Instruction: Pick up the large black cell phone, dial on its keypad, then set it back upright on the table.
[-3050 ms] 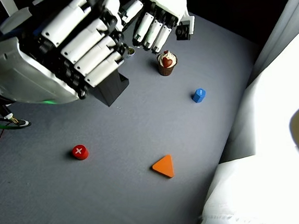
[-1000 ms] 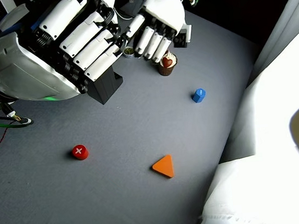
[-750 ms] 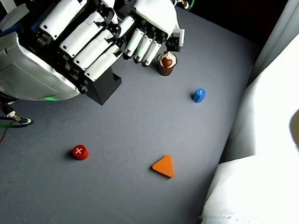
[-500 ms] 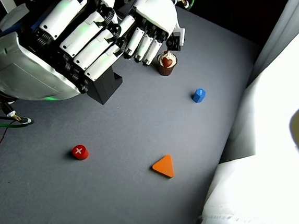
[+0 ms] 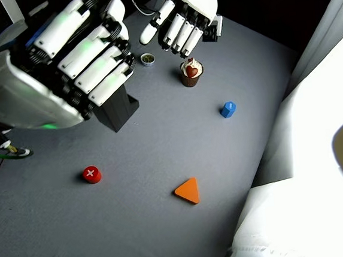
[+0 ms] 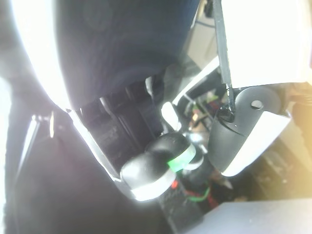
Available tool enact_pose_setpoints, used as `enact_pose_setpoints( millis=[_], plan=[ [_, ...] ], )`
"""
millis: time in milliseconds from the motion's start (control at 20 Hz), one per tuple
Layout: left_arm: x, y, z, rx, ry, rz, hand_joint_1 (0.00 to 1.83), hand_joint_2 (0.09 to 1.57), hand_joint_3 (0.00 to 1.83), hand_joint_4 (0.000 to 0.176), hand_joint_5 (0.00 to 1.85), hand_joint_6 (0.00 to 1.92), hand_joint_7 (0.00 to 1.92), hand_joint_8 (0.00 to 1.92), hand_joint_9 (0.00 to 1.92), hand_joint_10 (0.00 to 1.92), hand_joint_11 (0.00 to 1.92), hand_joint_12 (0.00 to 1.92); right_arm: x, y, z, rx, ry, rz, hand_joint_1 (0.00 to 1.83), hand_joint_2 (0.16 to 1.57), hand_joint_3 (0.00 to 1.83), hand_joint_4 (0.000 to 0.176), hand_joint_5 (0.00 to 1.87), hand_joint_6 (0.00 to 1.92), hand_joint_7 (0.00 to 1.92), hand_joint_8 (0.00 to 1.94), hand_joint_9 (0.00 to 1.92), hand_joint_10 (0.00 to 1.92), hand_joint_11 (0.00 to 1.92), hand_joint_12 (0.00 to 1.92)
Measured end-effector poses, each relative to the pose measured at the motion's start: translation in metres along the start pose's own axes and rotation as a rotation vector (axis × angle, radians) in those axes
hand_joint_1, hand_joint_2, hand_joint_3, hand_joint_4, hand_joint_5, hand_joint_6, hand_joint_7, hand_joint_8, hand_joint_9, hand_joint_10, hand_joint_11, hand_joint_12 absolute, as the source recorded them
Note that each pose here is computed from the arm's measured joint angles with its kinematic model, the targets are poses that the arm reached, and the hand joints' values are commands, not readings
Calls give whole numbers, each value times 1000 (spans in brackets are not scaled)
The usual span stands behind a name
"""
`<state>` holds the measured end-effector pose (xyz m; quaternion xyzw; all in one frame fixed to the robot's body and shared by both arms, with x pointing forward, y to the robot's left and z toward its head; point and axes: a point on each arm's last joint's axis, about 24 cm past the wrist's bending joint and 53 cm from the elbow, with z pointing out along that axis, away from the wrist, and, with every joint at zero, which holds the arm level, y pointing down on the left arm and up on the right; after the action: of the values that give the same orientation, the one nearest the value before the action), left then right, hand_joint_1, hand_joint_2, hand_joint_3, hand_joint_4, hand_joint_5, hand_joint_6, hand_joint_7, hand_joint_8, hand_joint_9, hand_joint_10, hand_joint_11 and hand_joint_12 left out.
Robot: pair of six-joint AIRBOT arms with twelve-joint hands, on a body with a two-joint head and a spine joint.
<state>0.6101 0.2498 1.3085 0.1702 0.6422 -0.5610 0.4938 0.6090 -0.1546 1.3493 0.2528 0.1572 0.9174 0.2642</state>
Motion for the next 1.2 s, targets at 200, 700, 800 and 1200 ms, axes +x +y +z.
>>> enact_pose_setpoints(
  millis=[200,700,800,1200],
  plan=[
    [13,-25,8,97,31,-28,1261,1282,49,0,309,3,631,1621,767,1921,550,1921,-2,-10,-5,18,12,-8,1485,1154,0,0,926,889,861,1166,854,1332,604,1686],
    [45,29,13,-170,111,-361,81,1232,0,7,417,0,499,0,450,2,211,641,-19,-28,-15,42,-3,-39,1385,1156,0,0,901,947,873,1160,825,1418,677,1512],
    [37,37,12,-201,64,-456,5,1216,2,0,370,5,403,5,365,8,129,497,-22,-31,-17,51,-14,-40,1369,1150,0,0,921,916,894,1153,828,1421,701,1464],
    [44,52,19,-288,13,-615,0,1157,4,15,350,0,385,3,333,1,42,575,-32,-42,-18,46,-14,-67,1361,1163,0,0,922,889,859,1209,815,1497,684,1509]
  ],
)
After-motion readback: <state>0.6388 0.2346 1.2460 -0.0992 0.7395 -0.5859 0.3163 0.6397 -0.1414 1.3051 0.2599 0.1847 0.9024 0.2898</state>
